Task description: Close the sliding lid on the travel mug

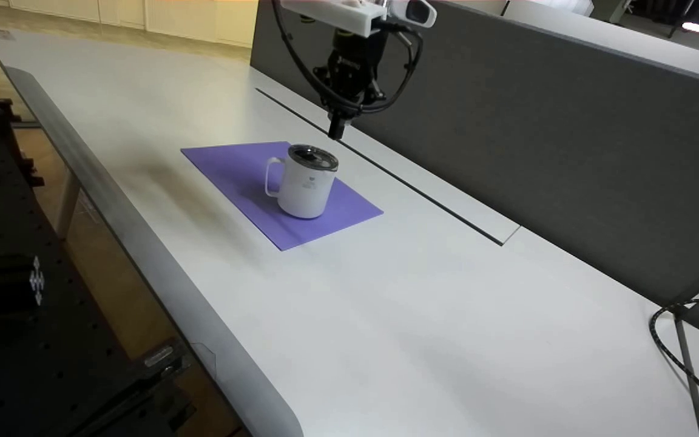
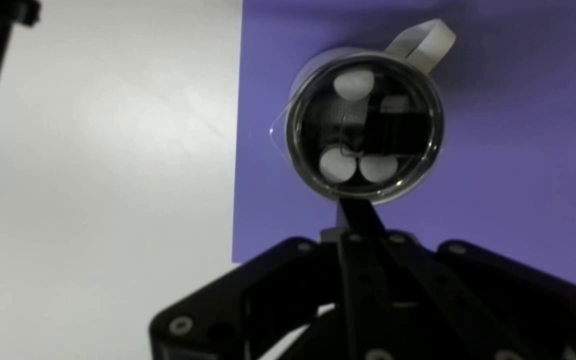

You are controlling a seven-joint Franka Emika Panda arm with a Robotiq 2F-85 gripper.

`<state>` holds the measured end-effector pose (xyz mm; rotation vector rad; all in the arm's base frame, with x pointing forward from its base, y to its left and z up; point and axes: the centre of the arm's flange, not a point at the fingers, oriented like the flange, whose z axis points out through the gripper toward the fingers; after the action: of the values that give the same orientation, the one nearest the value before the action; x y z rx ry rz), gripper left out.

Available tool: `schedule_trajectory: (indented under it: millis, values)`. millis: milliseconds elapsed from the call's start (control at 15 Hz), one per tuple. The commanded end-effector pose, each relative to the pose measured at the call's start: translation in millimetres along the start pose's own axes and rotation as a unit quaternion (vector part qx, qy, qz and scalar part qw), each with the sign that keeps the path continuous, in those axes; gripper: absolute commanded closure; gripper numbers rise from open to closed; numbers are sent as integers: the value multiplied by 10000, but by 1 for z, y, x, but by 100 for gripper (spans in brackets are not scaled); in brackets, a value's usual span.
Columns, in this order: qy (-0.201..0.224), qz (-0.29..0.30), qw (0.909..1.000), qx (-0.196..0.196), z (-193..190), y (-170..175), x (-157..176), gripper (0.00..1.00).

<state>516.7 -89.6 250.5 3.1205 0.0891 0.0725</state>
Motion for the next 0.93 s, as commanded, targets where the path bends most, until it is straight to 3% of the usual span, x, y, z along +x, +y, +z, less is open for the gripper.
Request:
schedule_trajectory:
  millis: [0, 667, 867]
  values:
    - [-2, 47, 9999, 107, -43, 17, 14, 73]
    - [-413, 10, 9981, 467, -66, 28, 21, 7]
    - [-475, 4, 9978, 465, -66, 28, 21, 0]
